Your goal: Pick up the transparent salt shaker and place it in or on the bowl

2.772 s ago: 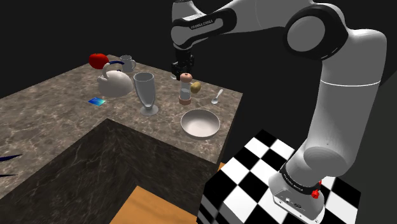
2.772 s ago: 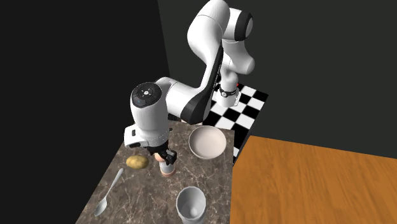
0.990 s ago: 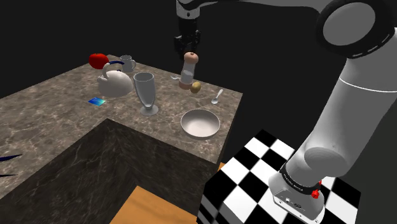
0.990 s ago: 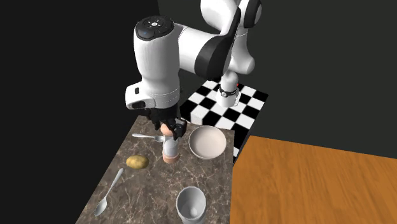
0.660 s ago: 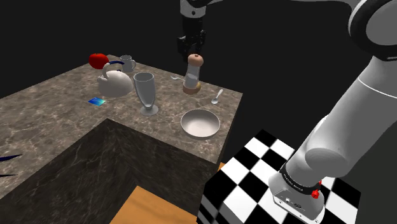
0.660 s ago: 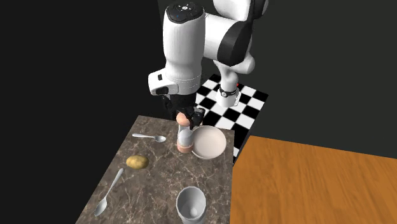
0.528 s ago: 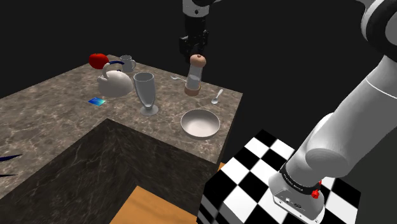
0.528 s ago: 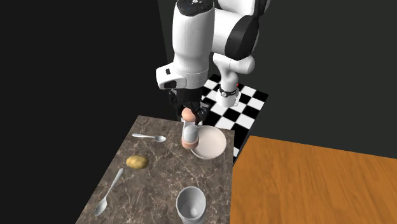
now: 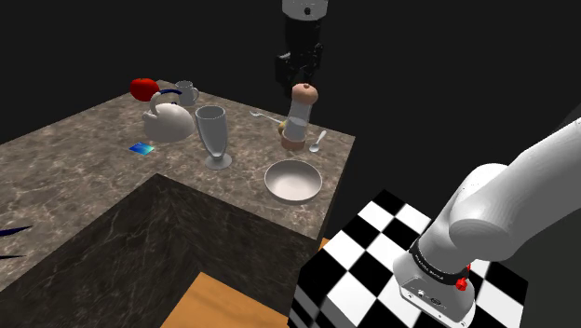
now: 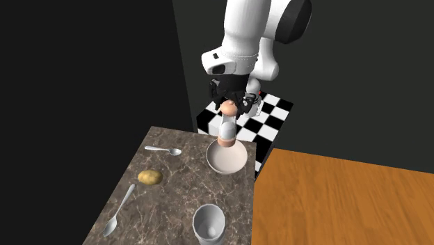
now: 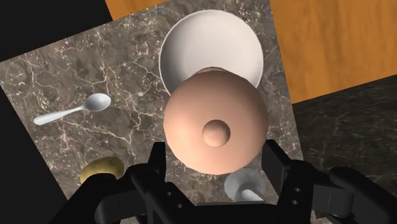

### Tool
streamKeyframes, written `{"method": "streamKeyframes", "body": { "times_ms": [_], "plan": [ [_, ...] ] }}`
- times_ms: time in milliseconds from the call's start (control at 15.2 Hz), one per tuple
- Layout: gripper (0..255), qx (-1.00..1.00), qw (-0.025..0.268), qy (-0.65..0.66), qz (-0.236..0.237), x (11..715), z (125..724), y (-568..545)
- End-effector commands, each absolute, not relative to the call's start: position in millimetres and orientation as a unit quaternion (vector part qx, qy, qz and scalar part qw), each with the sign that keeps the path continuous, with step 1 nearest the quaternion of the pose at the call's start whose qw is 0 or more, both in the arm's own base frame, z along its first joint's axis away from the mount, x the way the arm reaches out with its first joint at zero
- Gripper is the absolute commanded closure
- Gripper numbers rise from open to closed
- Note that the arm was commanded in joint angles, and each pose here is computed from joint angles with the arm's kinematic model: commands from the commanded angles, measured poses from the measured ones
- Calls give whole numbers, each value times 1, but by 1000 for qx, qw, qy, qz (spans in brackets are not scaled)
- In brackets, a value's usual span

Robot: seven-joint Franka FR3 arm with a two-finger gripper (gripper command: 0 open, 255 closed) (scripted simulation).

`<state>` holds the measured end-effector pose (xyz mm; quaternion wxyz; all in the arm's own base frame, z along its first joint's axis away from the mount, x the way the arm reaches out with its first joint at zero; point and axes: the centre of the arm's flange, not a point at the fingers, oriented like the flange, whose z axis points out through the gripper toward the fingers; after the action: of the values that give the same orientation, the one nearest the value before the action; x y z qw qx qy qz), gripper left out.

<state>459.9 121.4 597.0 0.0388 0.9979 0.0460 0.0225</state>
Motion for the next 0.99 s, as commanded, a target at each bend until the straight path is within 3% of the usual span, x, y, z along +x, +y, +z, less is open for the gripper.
{"method": "streamKeyframes", "body": {
  "times_ms": [0, 924],
  "plan": [
    [255, 998, 39, 46, 22, 457, 589, 122],
    [255, 998, 39, 46, 22, 457, 515, 122]
  ]
}}
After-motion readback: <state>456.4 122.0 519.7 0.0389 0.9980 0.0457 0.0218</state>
